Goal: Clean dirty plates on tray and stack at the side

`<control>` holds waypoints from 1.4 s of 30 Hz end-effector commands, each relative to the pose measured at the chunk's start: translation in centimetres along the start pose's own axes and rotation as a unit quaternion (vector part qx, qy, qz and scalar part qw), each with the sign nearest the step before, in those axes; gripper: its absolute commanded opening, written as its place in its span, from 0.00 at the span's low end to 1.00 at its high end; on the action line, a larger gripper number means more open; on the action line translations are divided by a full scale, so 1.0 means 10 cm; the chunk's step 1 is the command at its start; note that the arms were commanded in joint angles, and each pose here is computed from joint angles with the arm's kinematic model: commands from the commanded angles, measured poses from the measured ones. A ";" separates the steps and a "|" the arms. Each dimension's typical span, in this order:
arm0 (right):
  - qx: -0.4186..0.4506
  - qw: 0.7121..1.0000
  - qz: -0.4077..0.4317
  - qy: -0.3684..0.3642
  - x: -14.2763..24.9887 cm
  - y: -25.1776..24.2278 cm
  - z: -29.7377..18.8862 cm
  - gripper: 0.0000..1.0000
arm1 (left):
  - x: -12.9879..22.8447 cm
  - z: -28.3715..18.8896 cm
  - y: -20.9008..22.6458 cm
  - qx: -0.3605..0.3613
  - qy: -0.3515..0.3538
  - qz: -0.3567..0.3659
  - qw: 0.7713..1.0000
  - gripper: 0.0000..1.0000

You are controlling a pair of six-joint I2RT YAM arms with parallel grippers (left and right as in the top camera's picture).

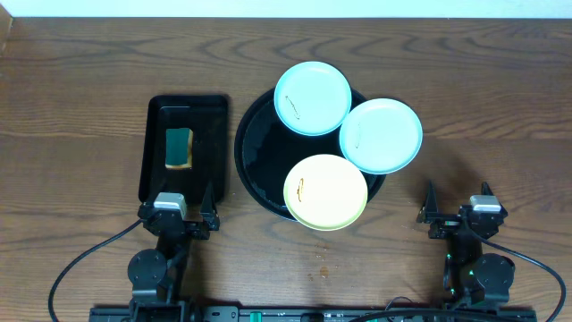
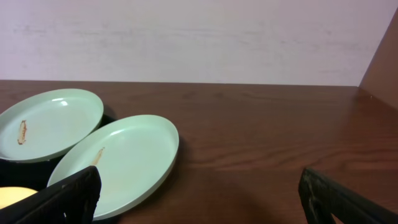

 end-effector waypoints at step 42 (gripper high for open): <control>0.005 1.000 0.008 -0.001 0.00 -0.02 0.00 0.99 | -0.36 -0.10 -0.23 0.058 -0.019 -0.123 0.991 0.88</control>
Point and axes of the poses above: each gripper's point midway between its finger pads, its own z axis out along the fingers, its own y axis along the line the jaws close on, x = y × z, the point moved 2 cm from there along -z, back along the fingers, and after that the axes turned 6 degrees about -z, right-handed, at the moved point
